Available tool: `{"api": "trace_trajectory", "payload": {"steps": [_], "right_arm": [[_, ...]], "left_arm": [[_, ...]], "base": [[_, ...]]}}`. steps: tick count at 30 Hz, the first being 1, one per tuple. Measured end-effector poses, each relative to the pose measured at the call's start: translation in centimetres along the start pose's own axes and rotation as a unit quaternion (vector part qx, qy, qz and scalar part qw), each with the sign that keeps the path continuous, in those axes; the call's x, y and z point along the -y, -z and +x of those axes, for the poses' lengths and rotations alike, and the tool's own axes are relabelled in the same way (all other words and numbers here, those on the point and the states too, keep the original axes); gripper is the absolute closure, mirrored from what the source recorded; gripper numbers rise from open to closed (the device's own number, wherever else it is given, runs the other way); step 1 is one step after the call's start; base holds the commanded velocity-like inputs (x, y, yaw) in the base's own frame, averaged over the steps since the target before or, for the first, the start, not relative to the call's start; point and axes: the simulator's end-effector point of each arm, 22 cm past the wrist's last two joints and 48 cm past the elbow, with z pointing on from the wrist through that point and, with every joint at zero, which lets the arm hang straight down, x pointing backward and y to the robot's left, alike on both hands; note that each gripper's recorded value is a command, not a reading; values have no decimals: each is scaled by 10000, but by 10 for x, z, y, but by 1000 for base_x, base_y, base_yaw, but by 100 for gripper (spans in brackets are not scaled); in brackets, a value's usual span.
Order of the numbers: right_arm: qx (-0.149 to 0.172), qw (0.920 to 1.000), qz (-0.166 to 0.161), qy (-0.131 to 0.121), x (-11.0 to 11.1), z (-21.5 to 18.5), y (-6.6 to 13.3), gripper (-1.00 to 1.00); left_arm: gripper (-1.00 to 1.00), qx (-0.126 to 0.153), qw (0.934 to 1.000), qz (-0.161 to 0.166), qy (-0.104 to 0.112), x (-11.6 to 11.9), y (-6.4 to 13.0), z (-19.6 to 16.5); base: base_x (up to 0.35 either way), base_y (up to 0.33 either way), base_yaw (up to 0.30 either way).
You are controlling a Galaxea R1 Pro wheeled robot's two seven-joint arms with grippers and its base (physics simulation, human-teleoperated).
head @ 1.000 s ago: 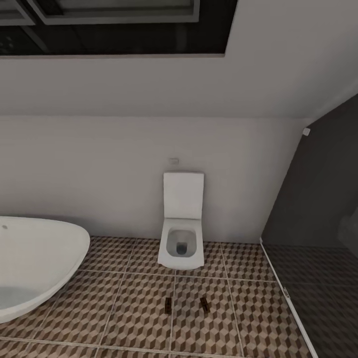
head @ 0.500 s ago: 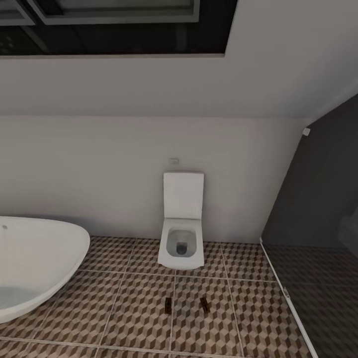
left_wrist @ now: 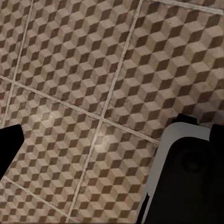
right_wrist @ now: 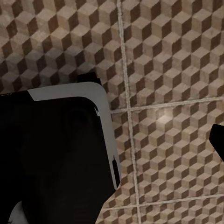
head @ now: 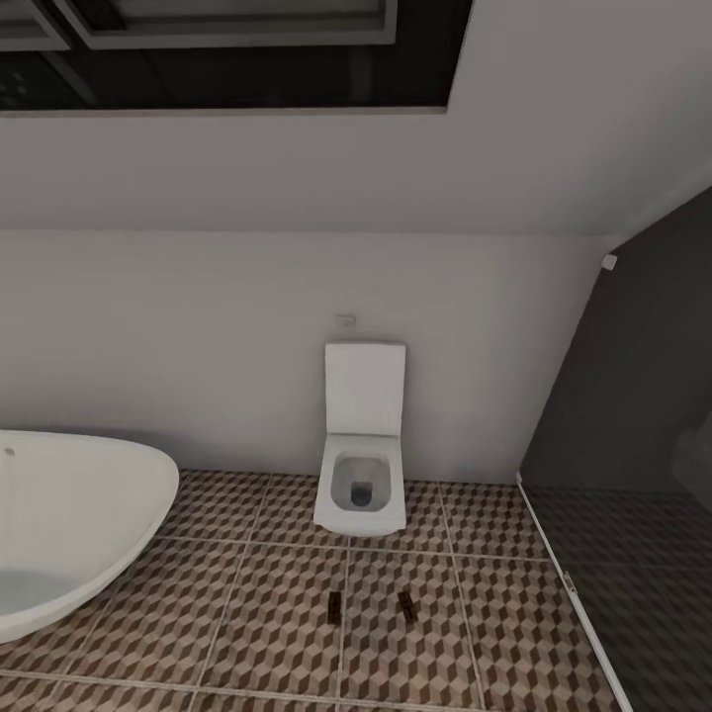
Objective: Take the four mousetraps from the cabinet in the bathroom and place them on the bathroom floor. Make sure all four end up on the same floor surface, and ensure that at least two of them are either under or directly next to the same bathroom sink.
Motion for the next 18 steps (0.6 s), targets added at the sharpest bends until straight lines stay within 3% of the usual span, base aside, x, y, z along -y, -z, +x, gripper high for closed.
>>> {"api": "trace_trajectory", "payload": {"steps": [12, 18], "right_arm": [[5, 10000, -42, -9, -6, 0, 0, -100], [51, 9998, -168, -18, -26, 0, -2, -100]], "left_arm": [[-100, 0, 10000, 38, -17, 1, 1, 2], [-100, 2, 10000, 32, -19, 0, 0, 2]], "base": [[0, 0, 0], [0, 0, 0]]}}
